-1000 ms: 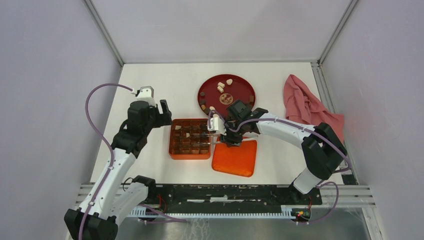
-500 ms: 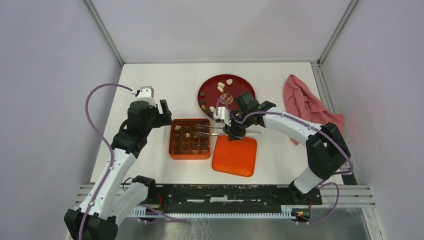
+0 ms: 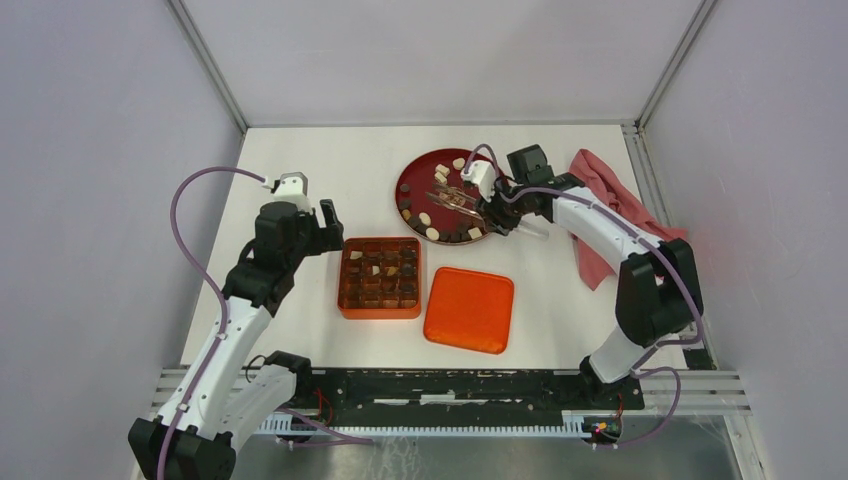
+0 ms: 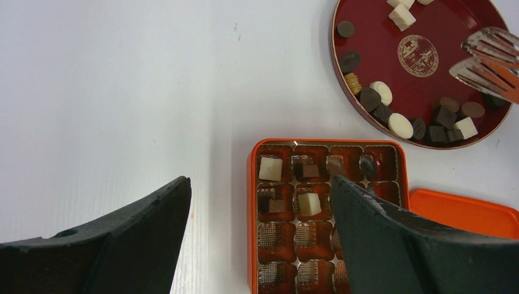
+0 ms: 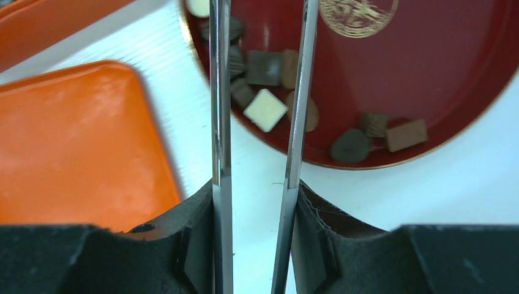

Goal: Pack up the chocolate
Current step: Pick up the fake chocolate from the plate, then pick up the packing box from the center of the board.

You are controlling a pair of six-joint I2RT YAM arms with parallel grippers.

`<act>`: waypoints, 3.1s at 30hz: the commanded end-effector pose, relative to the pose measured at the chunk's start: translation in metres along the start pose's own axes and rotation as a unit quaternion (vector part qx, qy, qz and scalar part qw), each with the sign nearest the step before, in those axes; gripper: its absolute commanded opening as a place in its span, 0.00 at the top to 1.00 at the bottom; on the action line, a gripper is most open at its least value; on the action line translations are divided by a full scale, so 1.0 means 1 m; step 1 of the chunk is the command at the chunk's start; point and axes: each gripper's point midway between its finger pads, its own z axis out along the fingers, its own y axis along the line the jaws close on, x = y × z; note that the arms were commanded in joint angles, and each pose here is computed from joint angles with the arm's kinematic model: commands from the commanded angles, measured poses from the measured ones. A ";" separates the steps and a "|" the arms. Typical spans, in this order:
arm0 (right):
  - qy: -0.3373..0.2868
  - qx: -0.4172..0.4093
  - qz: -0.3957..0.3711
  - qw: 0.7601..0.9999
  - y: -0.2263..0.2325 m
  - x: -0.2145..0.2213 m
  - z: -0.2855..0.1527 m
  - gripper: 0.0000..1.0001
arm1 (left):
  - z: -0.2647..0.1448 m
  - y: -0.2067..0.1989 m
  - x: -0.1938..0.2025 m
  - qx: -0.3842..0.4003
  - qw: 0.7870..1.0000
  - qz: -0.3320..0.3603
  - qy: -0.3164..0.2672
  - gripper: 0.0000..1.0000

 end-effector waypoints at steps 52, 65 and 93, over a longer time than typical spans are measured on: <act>0.108 0.099 0.075 0.986 -0.115 0.015 0.081 0.64 | 0.000 -0.006 -0.009 0.020 1.000 0.008 -0.017 0.10; 0.103 0.094 0.082 0.987 -0.114 0.018 0.076 1.00 | -0.003 -0.004 -0.011 0.014 1.000 0.007 -0.024 0.10; -0.032 -0.004 0.061 0.998 -0.051 -0.015 0.021 1.00 | 0.003 -0.005 -0.005 0.017 1.000 0.011 -0.008 0.10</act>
